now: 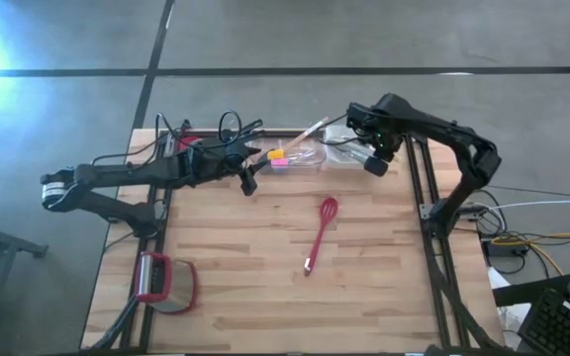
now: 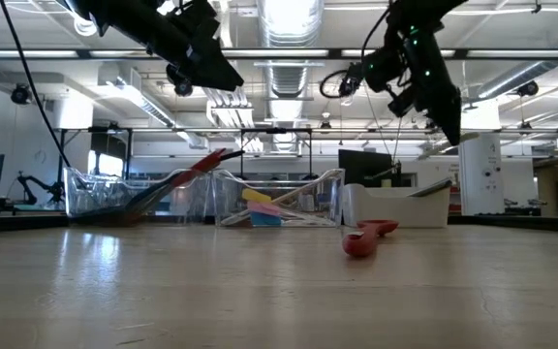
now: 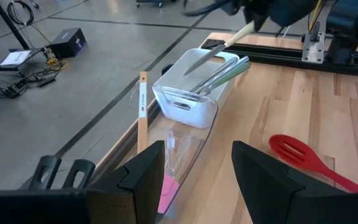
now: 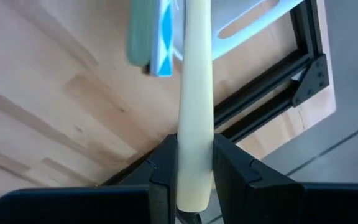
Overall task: Pick & Place Kitchen Items
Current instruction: Put the white table knife into white bin
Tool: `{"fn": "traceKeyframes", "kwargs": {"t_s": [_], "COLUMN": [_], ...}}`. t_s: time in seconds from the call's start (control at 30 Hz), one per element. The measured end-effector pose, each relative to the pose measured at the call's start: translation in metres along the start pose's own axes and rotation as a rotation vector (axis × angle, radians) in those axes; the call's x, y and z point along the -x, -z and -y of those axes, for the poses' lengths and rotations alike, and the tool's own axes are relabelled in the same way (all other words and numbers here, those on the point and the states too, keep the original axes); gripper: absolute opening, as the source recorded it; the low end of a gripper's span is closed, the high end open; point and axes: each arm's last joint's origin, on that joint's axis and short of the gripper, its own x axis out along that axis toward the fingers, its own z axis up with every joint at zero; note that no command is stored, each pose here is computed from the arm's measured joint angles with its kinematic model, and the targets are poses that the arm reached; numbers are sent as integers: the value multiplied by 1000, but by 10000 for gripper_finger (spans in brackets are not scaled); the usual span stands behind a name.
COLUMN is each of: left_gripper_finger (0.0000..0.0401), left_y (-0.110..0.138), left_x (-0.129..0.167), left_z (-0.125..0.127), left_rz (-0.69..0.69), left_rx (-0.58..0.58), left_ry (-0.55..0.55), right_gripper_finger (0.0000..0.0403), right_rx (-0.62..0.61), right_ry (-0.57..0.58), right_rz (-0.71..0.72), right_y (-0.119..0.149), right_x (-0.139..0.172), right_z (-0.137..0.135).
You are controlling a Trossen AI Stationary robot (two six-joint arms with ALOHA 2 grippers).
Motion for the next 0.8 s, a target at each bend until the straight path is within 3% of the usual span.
{"fn": "traceKeyframes", "kwargs": {"t_s": [0.23,0.67,0.8], "left_gripper_finger": [193,193,193], "left_y": [-1,-1,-1], "left_x": [0,0,0], "left_z": [0,0,0], "left_rz": [7,11,11], "left_rx": [3,12,19], "left_ry": [0,0,0], "right_gripper_finger": [61,61,62], "right_rx": [1,76,60], "right_ry": [-9,-28,-26], "right_rz": [5,-78,-42], "right_y": [-22,-51,-56], "right_x": [-17,-49,-52], "right_z": [11,4,6]}}
